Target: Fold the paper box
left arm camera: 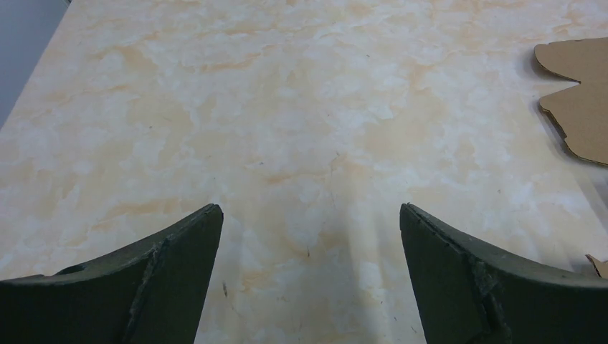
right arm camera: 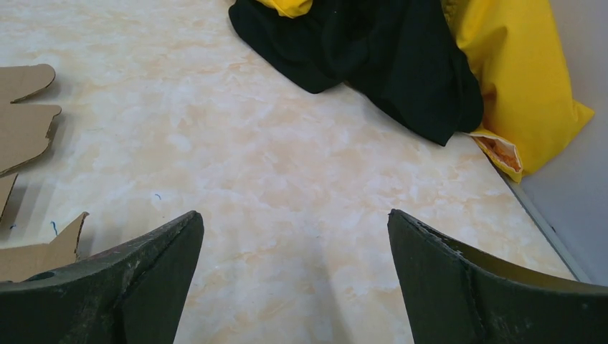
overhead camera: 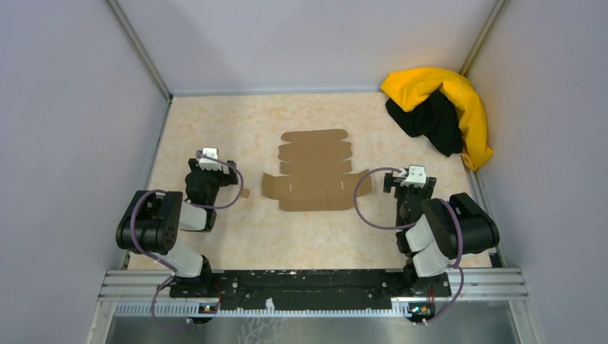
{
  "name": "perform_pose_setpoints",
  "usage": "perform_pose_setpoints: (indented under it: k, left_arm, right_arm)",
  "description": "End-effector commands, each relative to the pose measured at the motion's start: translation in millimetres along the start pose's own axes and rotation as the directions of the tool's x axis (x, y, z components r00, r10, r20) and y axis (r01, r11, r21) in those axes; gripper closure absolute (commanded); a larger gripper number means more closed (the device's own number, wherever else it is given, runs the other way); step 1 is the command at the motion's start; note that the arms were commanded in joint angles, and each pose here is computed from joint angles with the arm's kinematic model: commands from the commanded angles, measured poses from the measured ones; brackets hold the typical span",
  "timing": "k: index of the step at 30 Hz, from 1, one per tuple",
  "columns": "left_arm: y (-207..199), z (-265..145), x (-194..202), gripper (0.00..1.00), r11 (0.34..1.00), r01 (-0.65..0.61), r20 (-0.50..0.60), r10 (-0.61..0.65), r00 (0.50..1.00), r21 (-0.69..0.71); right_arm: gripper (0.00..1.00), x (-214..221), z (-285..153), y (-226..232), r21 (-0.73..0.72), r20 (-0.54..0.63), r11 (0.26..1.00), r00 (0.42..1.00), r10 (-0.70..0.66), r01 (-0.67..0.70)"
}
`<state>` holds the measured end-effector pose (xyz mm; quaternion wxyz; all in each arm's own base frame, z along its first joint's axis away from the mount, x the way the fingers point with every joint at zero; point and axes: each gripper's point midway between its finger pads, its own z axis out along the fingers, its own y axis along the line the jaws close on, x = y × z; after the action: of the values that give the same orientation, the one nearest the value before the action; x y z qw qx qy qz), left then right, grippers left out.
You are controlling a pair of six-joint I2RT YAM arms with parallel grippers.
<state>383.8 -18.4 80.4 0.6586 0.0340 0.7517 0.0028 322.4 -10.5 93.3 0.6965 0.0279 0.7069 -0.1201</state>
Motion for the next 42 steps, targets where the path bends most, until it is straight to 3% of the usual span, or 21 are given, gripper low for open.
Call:
perform_pose_setpoints:
  k: [1, 8, 13, 16, 19, 22, 26, 28, 31, 32, 33, 34, 35, 37, 42]
  left_arm:
    - [-1.2, 1.9, -8.5, 0.01, 1.000, -0.004, 0.035, 0.004, 0.999, 0.012]
    - [-0.6, 0.5, -10.5, 0.01, 1.000, -0.008, 0.045, 0.007, 0.999, 0.008]
    - [1.6, -4.8, -40.3, 0.01, 1.000, 0.004, 0.035, -0.003, 0.999, -0.019]
    - [-1.0, -2.8, -88.3, 0.01, 0.992, 0.125, 0.079, -0.122, 0.989, -0.030]
    - [-12.6, 0.8, -137.9, 0.01, 0.973, 0.230, 0.082, -0.231, 0.969, 0.016]
    - [-28.3, 4.2, -169.8, 0.01, 0.943, 0.327, -0.015, -0.327, 0.945, 0.058]
    - [-63.1, -4.8, -227.3, 0.01, 0.867, 0.465, -0.186, -0.435, 0.881, 0.177]
    - [-85.1, -19.5, -263.4, 0.01, 0.839, 0.458, -0.200, -0.415, 0.888, 0.294]
    - [-108.3, -39.4, -308.2, 0.01, 0.793, 0.364, -0.066, -0.382, 0.922, 0.488]
    - [-105.1, -39.0, -312.3, 0.01, 0.788, 0.401, -0.063, -0.423, 0.904, 0.467]
    - [-95.7, -34.7, -309.5, 0.01, 0.762, 0.523, -0.093, -0.531, 0.842, 0.382]
    - [-90.0, -31.8, -298.7, 0.01, 0.726, 0.617, -0.131, -0.609, 0.782, 0.303]
    - [-94.8, -33.2, -295.7, 0.01, 0.697, 0.641, -0.158, -0.628, 0.762, 0.323]
    - [-114.0, -37.5, -304.2, 0.01, 0.676, 0.566, -0.154, -0.569, 0.808, 0.472]
    - [-134.6, -13.8, -238.4, 0.01, 0.755, 0.581, -0.356, -0.476, 0.805, 0.304]
  right_arm:
    - [0.01, -33.9, 5.7, -1.3, 0.005, 0.125, 0.997, 0.990, 0.071, -0.072]
    - [0.01, -33.2, 6.0, -0.7, 0.003, 0.121, 0.997, 0.990, 0.070, -0.071]
    - [0.01, -44.7, -3.9, -14.0, 0.052, 0.164, 0.993, 0.981, 0.099, -0.109]
    - [0.01, -65.5, -8.0, -4.1, 0.010, 0.179, 0.998, 0.982, 0.063, -0.066]
    - [0.01, -98.4, -0.3, -2.1, 0.013, 0.129, 0.990, 0.982, 0.139, -0.142]
    - [0.01, -145.5, 0.5, -4.3, 0.019, 0.094, 0.954, 0.950, 0.298, -0.300]
    - [0.01, -213.6, -20.9, 36.9, -0.271, 0.004, 0.886, 0.920, 0.392, -0.376]
    - [0.01, -230.9, -28.7, 46.3, -0.341, 0.000, 0.837, 0.891, 0.455, -0.427]
    - [0.01, -233.8, -30.6, 43.0, -0.289, -0.058, 0.756, 0.799, 0.598, -0.587]
    - [0.01, -236.3, -31.6, 46.2, -0.301, -0.074, 0.722, 0.770, 0.634, -0.623]
    - [0.01, -239.3, -31.9, 51.5, -0.326, -0.089, 0.707, 0.765, 0.638, -0.627]
    - [0.01, -240.2, -30.9, 58.8, -0.347, -0.119, 0.708, 0.777, 0.618, -0.615]
    - [0.01, -237.8, -27.5, 66.5, -0.355, -0.164, 0.720, 0.798, 0.580, -0.596]
    - [0.02, -213.3, -12.7, 84.8, -0.327, -0.312, 0.764, 0.827, 0.468, -0.556]
    - [0.10, -154.1, 4.8, 110.4, -0.289, -0.554, 0.824, 0.787, 0.272, -0.488]
